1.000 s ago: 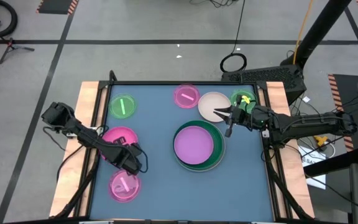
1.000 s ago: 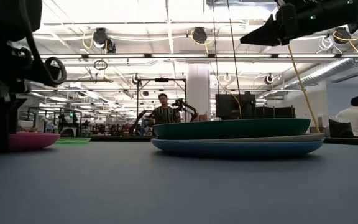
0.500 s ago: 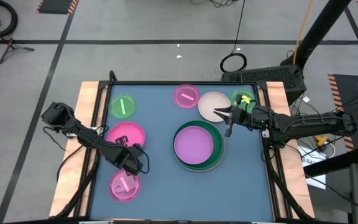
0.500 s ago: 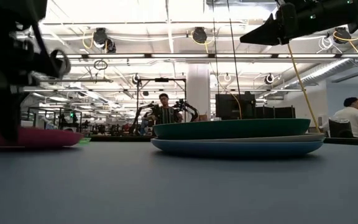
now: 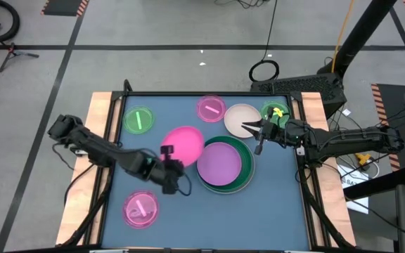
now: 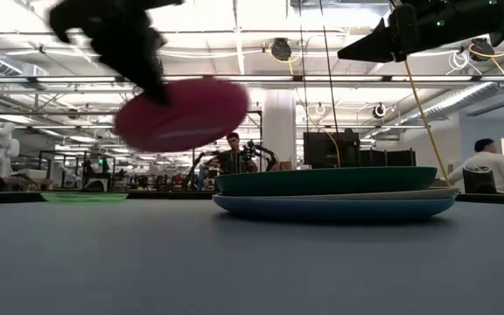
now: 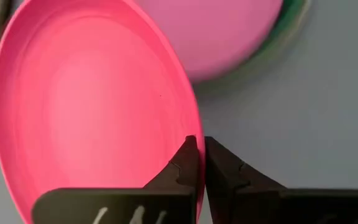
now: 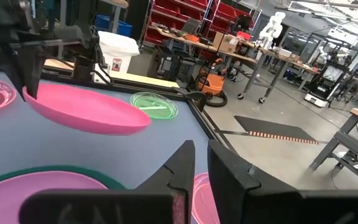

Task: Stack plastic plates
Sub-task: Stack the pink plate on top of the purple plate, then stack the white plate on top of the pink plate

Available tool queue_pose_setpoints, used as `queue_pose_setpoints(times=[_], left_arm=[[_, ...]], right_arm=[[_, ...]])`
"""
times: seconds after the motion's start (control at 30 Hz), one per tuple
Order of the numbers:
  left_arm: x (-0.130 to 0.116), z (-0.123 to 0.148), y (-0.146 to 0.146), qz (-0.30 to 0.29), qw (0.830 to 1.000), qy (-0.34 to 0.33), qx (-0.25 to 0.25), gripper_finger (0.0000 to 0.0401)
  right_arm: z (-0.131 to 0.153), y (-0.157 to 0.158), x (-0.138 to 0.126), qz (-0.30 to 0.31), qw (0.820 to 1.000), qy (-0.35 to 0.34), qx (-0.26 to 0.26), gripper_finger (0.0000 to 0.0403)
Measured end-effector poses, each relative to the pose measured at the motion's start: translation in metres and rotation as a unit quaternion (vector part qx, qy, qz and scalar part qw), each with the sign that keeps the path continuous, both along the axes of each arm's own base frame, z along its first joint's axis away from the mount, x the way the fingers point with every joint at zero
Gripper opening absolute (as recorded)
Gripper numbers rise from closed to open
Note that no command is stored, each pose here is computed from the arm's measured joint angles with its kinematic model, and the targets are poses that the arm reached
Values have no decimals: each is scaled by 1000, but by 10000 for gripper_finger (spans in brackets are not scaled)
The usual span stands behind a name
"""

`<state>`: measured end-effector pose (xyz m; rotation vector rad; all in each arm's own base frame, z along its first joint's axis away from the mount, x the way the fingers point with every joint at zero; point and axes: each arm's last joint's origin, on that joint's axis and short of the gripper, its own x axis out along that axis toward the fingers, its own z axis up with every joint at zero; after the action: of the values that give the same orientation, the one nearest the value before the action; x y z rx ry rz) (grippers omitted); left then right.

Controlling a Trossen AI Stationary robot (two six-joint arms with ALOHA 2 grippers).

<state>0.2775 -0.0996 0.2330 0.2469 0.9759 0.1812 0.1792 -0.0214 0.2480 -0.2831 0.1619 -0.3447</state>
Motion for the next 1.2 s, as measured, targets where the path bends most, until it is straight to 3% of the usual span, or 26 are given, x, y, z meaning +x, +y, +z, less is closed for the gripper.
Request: queue_pose_setpoints(times=[0.2, 0.53, 0.77, 1.03, 1.2], left_arm=[[29, 1, 17, -71, 996, -50, 28, 11], [63, -27, 36, -137, 988, -60, -48, 11], [70, -28, 42, -167, 982, -74, -54, 12], [71, -27, 42, -183, 979, -79, -40, 72], [71, -26, 43, -187, 978, -82, -32, 80]], right_arm=[[0, 0, 0, 0, 1000, 0, 0, 38], [0, 0, 0, 0, 1000, 0, -2, 38], [1, 0, 0, 0, 1000, -3, -4, 38], [1, 0, 0, 1, 1000, -1, -5, 38], [1, 0, 0, 1, 1000, -1, -6, 38]])
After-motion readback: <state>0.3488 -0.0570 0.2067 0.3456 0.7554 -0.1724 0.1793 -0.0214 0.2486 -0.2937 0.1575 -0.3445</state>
